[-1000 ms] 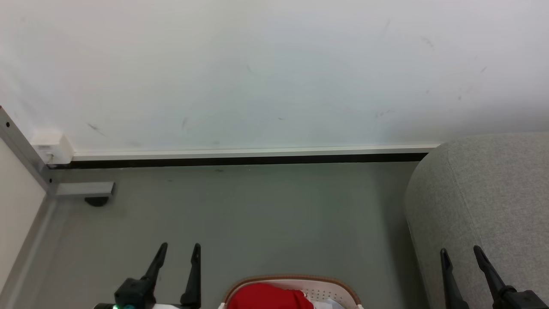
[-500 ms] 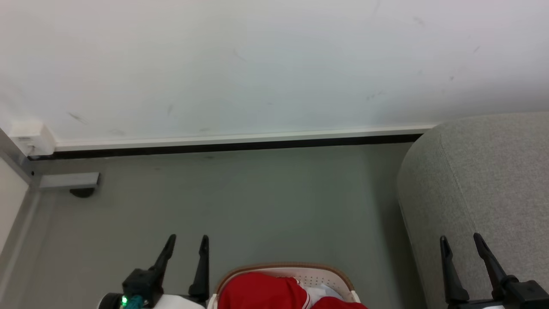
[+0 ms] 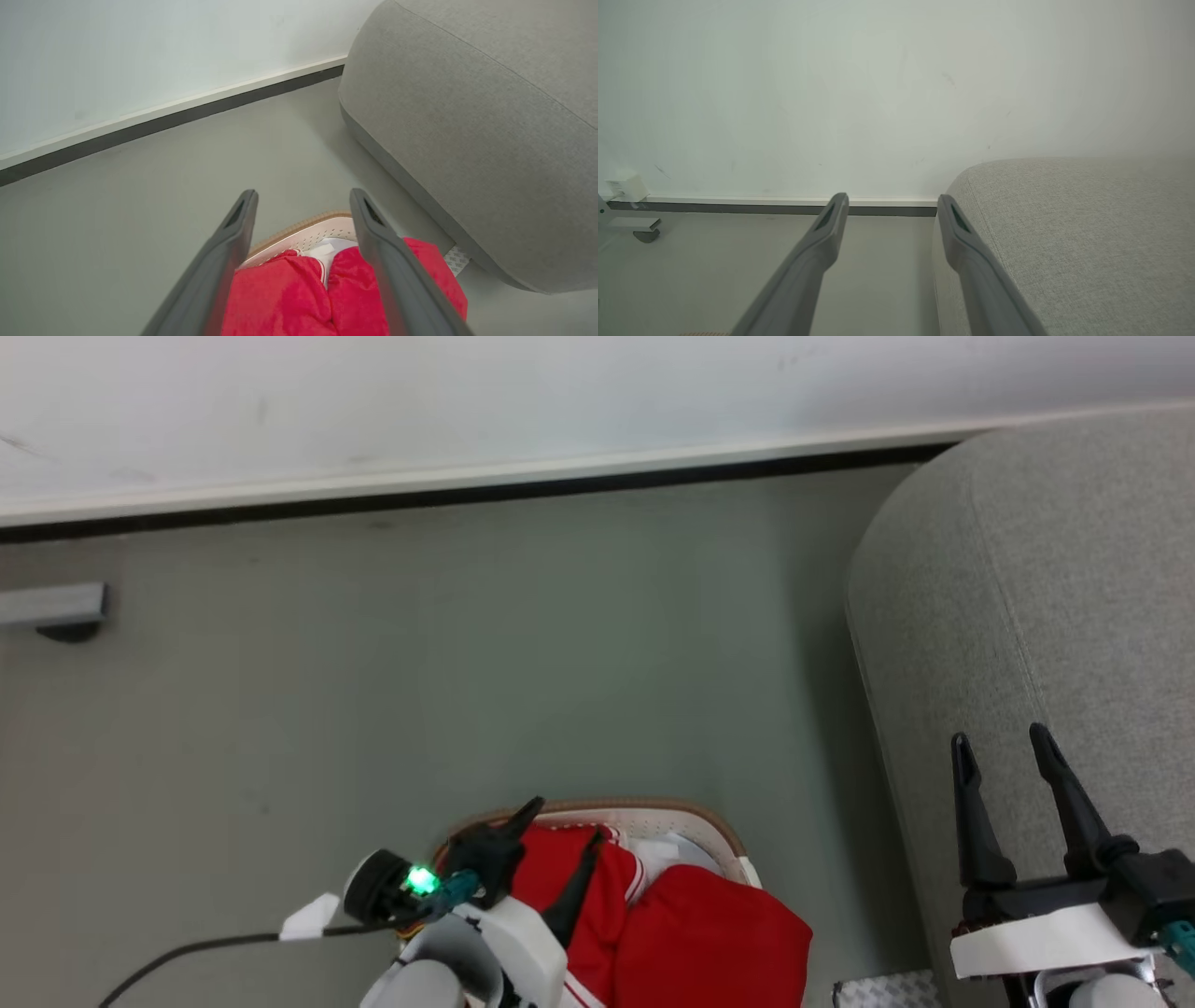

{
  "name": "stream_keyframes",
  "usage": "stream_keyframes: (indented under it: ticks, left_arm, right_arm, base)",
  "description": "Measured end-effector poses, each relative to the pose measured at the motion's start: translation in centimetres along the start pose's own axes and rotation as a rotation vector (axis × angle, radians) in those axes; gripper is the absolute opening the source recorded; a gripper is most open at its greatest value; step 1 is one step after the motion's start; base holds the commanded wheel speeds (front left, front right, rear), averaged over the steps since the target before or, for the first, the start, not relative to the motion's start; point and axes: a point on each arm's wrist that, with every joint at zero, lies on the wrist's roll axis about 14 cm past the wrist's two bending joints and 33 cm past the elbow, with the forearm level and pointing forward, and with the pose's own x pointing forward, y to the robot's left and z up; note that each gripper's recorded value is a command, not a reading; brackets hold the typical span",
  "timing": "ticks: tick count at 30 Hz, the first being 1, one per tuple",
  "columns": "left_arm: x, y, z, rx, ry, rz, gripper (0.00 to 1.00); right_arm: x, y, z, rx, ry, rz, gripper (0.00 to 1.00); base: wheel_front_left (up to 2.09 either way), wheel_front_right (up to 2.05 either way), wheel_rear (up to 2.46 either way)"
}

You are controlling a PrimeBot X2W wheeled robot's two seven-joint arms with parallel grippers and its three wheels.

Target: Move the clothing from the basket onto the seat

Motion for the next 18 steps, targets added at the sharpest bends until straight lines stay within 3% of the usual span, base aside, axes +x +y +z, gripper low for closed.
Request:
stream_keyframes:
  ticks: [9, 18]
  left_arm:
    - [4.8, -3.4, -6.8, 0.067, 0.229, -0.204, 1.0]
    - [5.6, -3.0, -16.1, 0.206, 0.533, -0.31, 1.0]
  right_arm:
    - [3.0, -1.0, -2.7, 0.0, 0.046, -0.013, 1.0]
    - [4.0, -2.5, -6.8, -0.006, 0.137, -0.044, 1.0]
  base:
    - [0.0, 0.0, 0.0]
    - [0.0, 0.0, 0.0]
